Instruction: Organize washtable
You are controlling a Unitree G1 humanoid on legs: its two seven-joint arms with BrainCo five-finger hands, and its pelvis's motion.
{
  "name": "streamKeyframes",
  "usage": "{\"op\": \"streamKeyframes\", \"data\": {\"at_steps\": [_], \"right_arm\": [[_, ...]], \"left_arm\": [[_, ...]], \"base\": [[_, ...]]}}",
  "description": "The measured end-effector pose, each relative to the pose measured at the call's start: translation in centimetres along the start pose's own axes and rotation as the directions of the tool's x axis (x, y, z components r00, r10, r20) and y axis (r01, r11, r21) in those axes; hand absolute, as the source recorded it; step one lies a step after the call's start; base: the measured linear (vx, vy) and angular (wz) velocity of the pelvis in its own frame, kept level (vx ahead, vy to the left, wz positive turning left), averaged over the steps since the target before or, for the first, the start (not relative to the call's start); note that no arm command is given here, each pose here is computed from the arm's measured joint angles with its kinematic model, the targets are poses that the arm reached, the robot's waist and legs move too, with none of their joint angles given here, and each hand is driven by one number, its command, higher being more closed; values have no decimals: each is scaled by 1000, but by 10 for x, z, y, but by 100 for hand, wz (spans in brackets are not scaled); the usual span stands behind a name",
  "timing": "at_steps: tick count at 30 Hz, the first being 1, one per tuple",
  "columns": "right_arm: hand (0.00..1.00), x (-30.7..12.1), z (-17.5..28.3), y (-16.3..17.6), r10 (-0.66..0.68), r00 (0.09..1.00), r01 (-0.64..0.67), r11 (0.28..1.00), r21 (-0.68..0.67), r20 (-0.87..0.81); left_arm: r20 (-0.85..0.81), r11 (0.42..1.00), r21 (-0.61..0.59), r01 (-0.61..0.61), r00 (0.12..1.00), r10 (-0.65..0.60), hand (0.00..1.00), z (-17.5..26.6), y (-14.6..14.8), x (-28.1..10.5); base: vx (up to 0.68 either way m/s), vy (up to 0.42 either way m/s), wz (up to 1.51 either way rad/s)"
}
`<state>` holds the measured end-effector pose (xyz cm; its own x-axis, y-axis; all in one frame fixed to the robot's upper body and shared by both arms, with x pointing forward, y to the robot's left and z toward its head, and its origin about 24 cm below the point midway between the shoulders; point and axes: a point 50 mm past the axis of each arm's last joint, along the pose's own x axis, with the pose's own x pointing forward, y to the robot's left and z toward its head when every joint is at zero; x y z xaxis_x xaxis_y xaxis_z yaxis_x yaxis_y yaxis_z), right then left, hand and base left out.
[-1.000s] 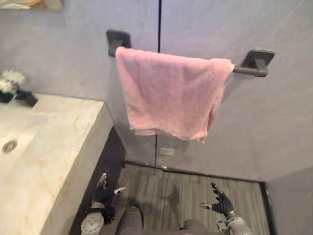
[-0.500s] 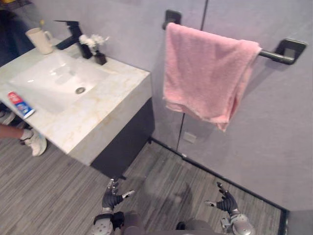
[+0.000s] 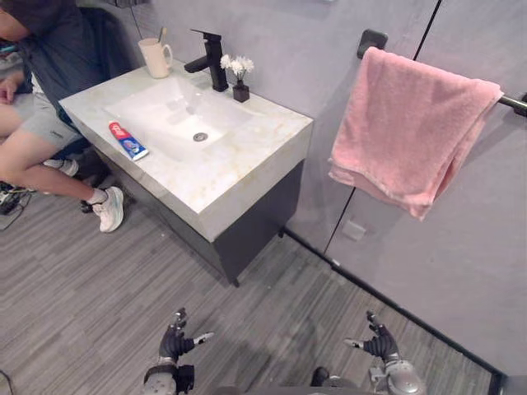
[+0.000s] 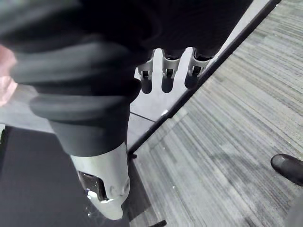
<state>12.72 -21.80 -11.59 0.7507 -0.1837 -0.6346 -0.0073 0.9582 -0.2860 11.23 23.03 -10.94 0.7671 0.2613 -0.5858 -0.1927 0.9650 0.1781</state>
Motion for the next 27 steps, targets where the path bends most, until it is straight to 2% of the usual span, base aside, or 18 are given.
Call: {"op": "streamKeyframes", "data": {"at_steps": [7,11,14,17,20,23,27], "right_arm": [[0,-8,-21,2,-3,997,5,1000,17,-80],[0,-6,-22,-7,-29,996,30,1000,4,-87],[0,3,-5,9,18,999,-18,1000,3,-38],[0,10,12,26,76,997,-76,997,-14,3],[0,5,4,29,90,996,-91,995,-28,-19],[0,4,13,44,153,988,-152,987,-46,19],[0,3,26,55,197,977,-191,979,-73,77]], "left_arm": [[28,996,-81,-31,999,34,0,10,-6,7],[-24,990,-127,-67,998,65,0,-5,-4,-3],[-104,984,-124,-132,987,119,0,-27,11,-17],[-132,983,-124,-136,984,119,0,-32,12,-19],[-128,985,-114,-126,985,112,0,-31,12,-19],[-92,989,-64,-132,988,126,0,-22,25,-14],[-75,991,-79,-107,992,101,0,-17,15,-9]], "base": [[-97,18,141],[58,182,152],[101,148,27],[104,210,53],[204,234,132],[291,99,115],[272,16,23]]}}
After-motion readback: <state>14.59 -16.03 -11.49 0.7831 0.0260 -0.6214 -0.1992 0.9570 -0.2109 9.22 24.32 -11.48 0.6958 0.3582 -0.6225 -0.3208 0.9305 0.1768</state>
